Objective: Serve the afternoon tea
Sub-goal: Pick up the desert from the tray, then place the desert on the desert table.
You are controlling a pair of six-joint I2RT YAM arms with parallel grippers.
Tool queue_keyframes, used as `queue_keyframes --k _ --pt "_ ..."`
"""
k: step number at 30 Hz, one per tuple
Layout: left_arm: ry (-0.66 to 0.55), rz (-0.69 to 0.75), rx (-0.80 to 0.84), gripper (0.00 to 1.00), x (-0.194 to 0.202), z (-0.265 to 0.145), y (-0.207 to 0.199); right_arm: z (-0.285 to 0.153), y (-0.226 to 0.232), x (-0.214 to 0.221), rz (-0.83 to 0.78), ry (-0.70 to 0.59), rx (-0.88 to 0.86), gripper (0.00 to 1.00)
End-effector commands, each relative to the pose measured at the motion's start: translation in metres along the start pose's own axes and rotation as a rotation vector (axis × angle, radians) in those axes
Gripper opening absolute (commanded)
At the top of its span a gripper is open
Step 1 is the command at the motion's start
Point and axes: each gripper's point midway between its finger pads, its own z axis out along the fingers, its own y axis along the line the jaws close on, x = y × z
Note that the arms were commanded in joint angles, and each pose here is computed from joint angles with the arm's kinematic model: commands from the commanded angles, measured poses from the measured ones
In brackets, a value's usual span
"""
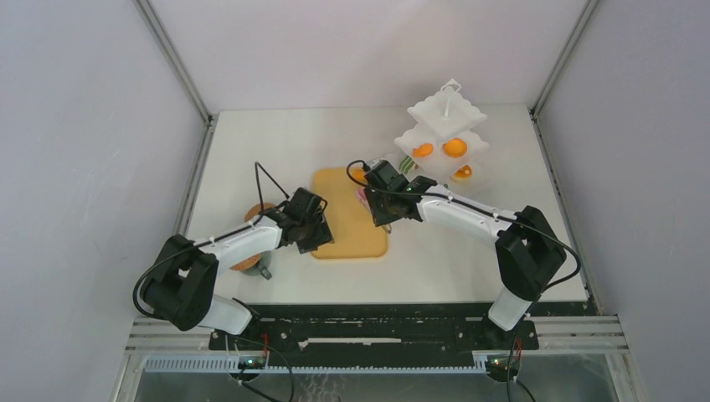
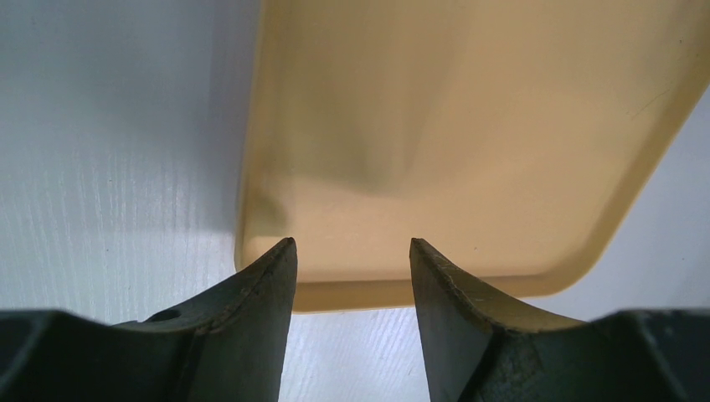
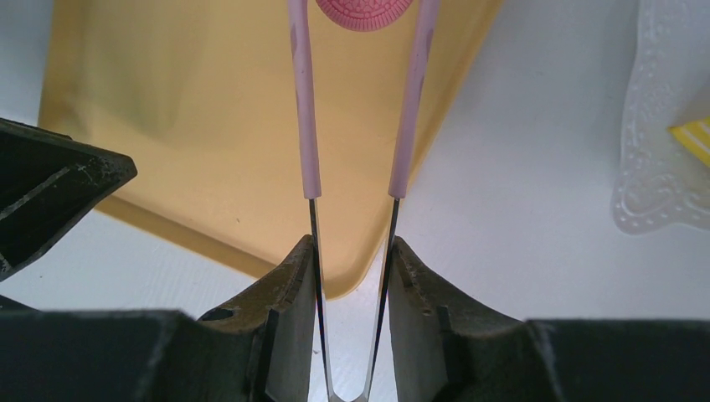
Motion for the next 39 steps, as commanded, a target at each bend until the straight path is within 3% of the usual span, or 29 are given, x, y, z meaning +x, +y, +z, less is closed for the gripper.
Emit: queue_keyframes --k 1,23,39 --pt "-0.087 -0.019 0.082 0.57 -0.032 -0.017 -0.031 -0.031 0.001 -0.033 0.009 -0.118 -0.015 0.26" --pt "-0.111 -0.004 0.109 0.57 -0.042 -0.026 -0.042 -0.189 -0.025 -0.119 0.059 -0.452 0.061 0.26" --pt "-0.138 0.016 0.113 0.57 -0.047 -0.035 -0.041 -0.2 -0.087 -0.152 0.151 -0.497 0.213 0.27"
